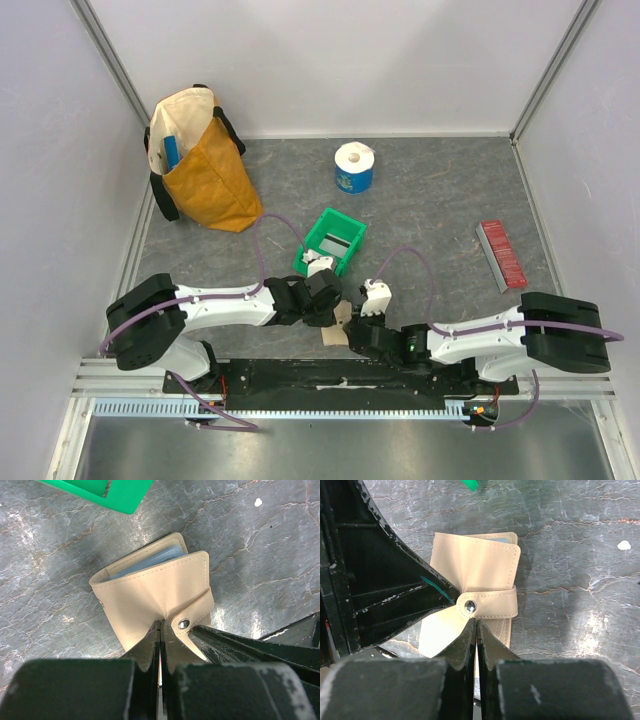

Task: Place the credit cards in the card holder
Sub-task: Close the card holder at the center of the board.

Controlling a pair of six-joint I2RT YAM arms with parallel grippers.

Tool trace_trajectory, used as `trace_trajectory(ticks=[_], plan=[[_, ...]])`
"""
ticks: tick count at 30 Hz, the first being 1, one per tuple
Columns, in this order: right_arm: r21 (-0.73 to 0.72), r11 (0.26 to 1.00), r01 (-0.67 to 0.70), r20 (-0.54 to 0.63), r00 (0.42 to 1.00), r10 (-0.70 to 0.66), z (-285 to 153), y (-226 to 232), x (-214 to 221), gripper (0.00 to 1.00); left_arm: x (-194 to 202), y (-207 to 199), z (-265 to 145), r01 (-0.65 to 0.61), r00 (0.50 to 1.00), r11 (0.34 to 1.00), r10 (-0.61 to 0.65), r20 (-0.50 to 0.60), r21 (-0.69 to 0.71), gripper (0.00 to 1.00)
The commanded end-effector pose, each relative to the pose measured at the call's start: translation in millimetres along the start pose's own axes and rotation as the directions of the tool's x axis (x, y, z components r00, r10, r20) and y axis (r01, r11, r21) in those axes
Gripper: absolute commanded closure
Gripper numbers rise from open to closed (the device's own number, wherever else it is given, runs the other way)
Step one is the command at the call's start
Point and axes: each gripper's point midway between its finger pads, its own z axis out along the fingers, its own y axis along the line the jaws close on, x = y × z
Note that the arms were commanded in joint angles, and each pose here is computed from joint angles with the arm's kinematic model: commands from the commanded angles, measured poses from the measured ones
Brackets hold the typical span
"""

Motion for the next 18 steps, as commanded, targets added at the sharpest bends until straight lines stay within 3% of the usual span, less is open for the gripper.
trace_trajectory(ticks=[1,12,18], plan=[[0.111,0.979,0.172,-0.226,0.963,-0.144,-16.8,-58.8,52.2,0.91,10.3,24.9,6.8,-0.016,1.000,0.995,0.014,-0.018,-0.097,0.98],[-0.008,1.000,-0.022,-0.124,0.992,0.021,-23.7,-19.4,-10.9,0.85,0.5,19.3,-1.6,-0.027,1.000,0.996,0.028,0.009,-0.083,0.98],[0.024,0.996,-0.083,-0.108,0.991,0.085,-23.7,-33.0,-31.0,0.68,-21.1,1.7,-22.5,-0.051,0.996,0.998,0.053,0.077,-0.023,0.81]])
